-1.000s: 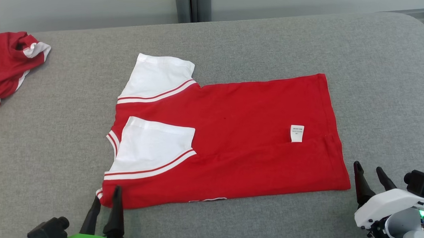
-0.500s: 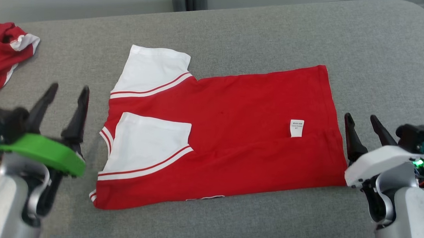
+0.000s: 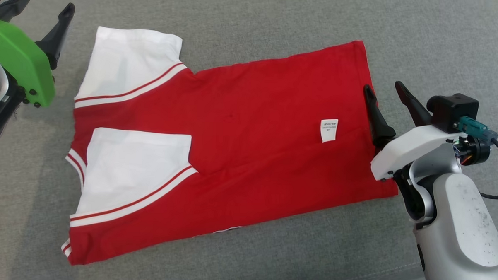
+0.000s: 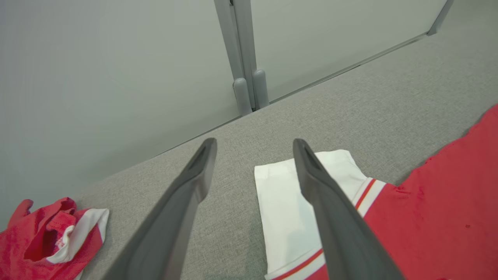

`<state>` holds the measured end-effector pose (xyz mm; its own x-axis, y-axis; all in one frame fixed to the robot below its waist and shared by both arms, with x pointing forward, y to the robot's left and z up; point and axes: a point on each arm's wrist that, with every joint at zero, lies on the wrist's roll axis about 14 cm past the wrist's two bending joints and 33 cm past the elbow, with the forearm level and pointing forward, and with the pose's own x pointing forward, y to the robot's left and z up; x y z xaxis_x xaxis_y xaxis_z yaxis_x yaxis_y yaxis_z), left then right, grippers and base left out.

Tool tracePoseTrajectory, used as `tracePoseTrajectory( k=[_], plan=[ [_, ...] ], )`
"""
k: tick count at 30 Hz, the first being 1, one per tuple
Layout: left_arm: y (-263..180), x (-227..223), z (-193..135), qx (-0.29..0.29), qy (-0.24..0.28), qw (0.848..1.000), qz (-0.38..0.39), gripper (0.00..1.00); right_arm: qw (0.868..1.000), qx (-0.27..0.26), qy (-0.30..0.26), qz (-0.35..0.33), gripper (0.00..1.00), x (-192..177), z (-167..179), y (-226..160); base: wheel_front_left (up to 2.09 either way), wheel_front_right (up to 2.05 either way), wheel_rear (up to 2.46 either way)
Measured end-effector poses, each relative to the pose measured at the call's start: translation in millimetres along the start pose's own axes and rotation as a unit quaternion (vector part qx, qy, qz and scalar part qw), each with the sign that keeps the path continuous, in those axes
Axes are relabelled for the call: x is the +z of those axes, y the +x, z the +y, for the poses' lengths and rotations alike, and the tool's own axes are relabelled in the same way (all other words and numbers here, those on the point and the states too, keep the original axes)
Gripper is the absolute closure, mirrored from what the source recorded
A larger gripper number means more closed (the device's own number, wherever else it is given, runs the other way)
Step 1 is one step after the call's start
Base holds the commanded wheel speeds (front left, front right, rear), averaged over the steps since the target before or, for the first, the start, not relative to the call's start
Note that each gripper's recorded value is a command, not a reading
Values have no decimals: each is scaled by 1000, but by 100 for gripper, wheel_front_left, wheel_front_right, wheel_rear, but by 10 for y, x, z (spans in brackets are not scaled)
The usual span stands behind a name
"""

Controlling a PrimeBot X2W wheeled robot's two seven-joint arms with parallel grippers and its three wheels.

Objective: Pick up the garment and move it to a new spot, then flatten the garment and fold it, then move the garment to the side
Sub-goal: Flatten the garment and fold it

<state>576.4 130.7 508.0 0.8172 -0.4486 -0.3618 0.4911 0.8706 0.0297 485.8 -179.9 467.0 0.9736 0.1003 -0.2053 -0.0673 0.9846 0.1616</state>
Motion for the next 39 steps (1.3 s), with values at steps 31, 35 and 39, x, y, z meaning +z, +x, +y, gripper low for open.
tracePoseTrajectory(
  k=[31,35,39],
  plan=[
    [983,-1276,-160,-61,-90,972,209,53,998,-46,-23,41,0,-384,-455,124,0,0,0],
    [976,-1226,-253,-74,-86,973,200,100,998,-44,-23,37,0,-353,-443,149,0,0,0],
    [955,-1164,-294,-77,-81,977,179,100,998,-42,-27,34,0,-315,-437,180,0,0,0]
  ],
)
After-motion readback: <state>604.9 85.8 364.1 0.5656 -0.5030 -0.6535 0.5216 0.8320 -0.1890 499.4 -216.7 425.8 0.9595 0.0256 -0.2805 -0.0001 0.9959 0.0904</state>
